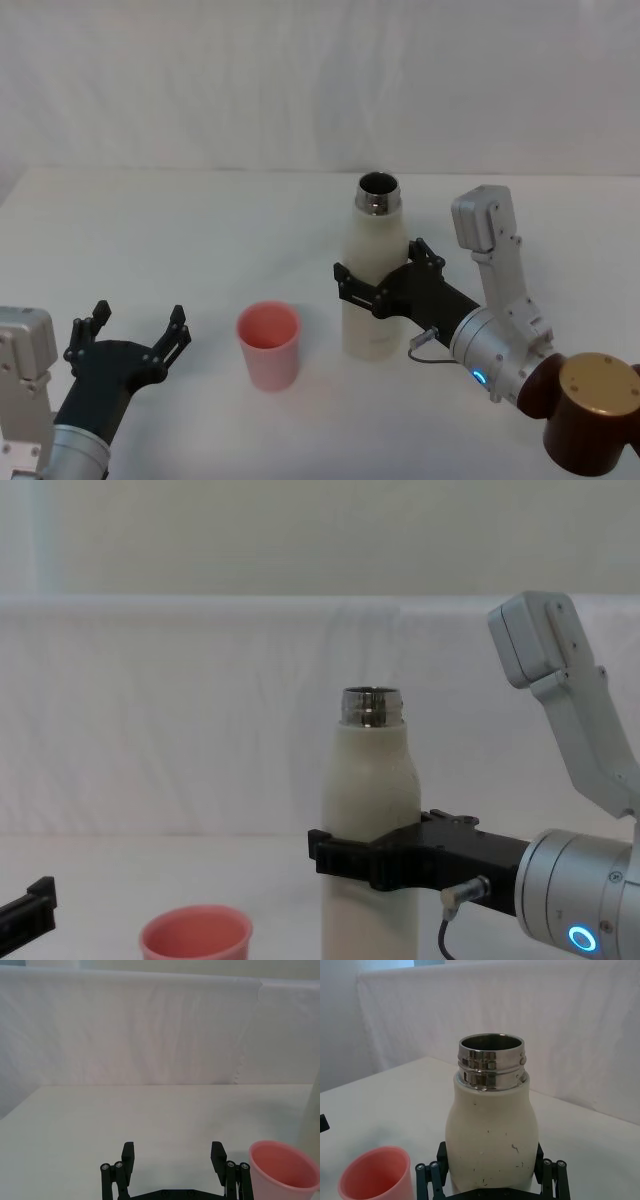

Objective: Grasp the thermos with one hand and pour water into the cup lid.

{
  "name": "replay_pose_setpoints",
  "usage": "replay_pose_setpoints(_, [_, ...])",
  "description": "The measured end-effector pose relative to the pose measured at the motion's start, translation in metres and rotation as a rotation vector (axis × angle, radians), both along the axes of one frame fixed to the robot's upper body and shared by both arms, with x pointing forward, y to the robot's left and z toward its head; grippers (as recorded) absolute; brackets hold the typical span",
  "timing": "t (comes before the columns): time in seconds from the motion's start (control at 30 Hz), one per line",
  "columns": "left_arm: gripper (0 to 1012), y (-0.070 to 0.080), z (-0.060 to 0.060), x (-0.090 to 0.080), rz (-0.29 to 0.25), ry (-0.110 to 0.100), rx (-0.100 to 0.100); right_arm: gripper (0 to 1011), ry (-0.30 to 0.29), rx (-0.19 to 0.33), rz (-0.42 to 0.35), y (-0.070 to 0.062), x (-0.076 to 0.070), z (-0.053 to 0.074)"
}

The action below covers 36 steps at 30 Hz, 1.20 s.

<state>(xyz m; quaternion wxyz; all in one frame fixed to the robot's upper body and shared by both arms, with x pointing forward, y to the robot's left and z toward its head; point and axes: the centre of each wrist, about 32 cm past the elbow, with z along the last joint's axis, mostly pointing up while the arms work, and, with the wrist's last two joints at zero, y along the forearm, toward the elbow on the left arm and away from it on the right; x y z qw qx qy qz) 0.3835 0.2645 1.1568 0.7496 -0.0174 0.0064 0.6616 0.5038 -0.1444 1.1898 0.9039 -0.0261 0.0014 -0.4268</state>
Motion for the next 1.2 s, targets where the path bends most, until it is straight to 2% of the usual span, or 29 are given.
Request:
replay_pose_setpoints(0.63, [1001,0.0,0.0,0.0,0.0,0.0,0.0,1001,-0.003,-0.001,0.001,0.0,0.0,0.0])
replay_pose_setpoints(1.2, [1001,0.0,0.0,0.0,0.0,0.0,0.0,1001,-0.034,-0.004,-0.009,-0.007,-0.014,-0.002])
